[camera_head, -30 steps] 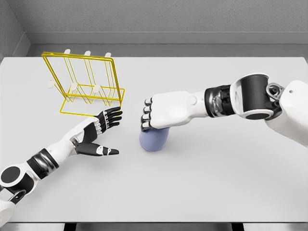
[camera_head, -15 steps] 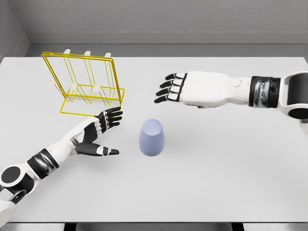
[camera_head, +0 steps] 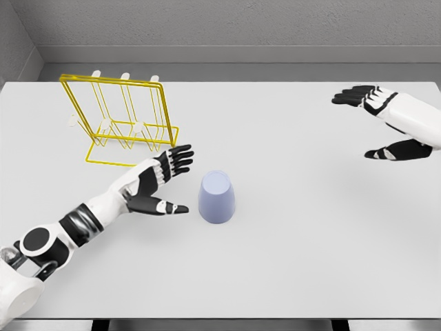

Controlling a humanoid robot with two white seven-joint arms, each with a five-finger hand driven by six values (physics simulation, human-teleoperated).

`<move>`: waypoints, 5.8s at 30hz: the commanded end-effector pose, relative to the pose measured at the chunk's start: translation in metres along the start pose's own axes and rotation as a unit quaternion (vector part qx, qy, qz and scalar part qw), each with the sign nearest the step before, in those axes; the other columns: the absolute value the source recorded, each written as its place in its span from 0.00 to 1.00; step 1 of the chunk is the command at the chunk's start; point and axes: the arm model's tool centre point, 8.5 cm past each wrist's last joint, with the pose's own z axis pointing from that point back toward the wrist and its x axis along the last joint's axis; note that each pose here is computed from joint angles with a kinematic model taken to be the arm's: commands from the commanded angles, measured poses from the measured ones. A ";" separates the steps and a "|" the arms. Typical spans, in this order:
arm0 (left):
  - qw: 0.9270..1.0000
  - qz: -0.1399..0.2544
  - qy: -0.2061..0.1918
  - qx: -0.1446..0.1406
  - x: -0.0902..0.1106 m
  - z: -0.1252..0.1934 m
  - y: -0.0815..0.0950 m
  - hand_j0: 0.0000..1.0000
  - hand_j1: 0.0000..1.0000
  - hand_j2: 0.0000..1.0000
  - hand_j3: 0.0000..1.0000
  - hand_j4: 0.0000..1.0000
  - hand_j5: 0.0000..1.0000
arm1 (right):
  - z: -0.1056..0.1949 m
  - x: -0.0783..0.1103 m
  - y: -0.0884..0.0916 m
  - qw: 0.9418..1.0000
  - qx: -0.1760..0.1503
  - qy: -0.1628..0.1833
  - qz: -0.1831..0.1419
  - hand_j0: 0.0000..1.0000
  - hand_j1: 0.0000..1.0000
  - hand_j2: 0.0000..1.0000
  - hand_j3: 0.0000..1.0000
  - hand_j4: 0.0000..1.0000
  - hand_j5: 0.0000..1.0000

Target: Place the cup on the cup holder with both arms

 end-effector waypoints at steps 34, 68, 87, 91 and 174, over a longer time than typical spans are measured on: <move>0.999 0.034 0.036 -0.014 -0.035 -0.040 -0.027 1.00 1.00 1.00 1.00 1.00 1.00 | -0.003 -0.003 0.009 0.999 -0.030 0.000 -0.028 1.00 1.00 1.00 1.00 1.00 1.00; 0.999 0.032 0.026 -0.016 -0.026 -0.053 -0.028 0.67 0.67 0.67 0.67 0.67 0.67 | -0.002 -0.005 0.011 0.999 -0.029 0.003 -0.031 1.00 1.00 1.00 1.00 1.00 1.00; 0.998 0.000 -0.060 0.001 0.040 -0.031 -0.013 0.68 0.68 0.68 0.68 0.68 0.68 | -0.002 -0.006 0.011 0.999 -0.029 0.004 -0.032 1.00 1.00 1.00 1.00 1.00 1.00; 0.998 -0.007 -0.067 0.006 0.047 -0.027 -0.009 0.68 0.68 0.68 0.68 0.68 0.68 | -0.002 -0.005 0.011 0.999 -0.028 0.003 -0.032 1.00 1.00 1.00 1.00 1.00 1.00; 0.985 -0.066 -0.120 0.102 0.109 0.011 0.084 0.96 0.96 0.96 0.96 0.96 0.96 | 0.000 -0.007 0.013 0.999 -0.027 0.006 -0.035 1.00 1.00 1.00 1.00 1.00 1.00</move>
